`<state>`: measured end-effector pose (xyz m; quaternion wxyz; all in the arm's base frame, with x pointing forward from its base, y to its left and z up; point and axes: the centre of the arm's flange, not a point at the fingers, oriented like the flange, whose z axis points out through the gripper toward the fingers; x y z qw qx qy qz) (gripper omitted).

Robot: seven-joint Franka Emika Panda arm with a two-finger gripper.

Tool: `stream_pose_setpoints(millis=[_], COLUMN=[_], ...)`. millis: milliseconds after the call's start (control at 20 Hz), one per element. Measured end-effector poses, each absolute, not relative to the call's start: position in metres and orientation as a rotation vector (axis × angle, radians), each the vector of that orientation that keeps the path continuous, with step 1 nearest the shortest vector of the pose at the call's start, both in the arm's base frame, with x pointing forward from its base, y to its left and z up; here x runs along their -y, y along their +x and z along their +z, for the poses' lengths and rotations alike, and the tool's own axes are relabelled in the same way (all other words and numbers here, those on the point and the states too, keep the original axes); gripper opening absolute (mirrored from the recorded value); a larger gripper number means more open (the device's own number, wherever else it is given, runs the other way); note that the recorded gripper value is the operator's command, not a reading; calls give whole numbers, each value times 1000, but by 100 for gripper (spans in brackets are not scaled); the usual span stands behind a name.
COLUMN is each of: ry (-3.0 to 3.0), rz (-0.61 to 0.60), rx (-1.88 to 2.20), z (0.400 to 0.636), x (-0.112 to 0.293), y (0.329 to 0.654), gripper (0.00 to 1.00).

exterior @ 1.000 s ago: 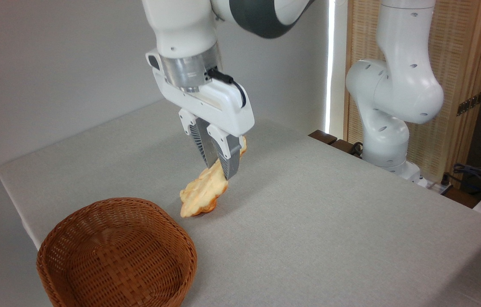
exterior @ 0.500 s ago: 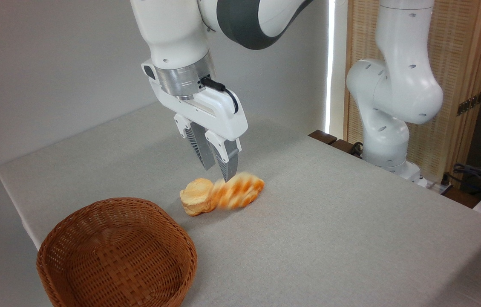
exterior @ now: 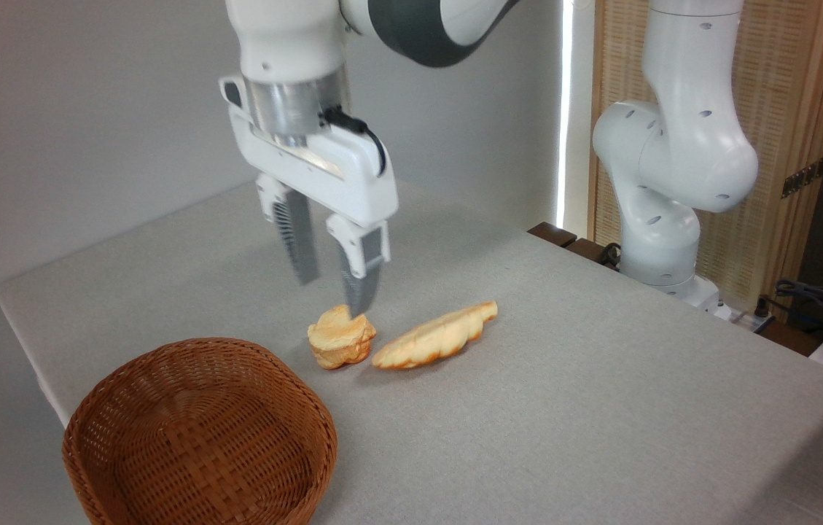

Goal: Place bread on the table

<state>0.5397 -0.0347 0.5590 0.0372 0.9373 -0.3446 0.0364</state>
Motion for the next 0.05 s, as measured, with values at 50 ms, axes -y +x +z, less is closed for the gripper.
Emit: stream_pose_setpoints(millis=[50], ry=[2887], rz=[163], rx=[1061], z=[565], x=[34], y=[543], gripper=[100])
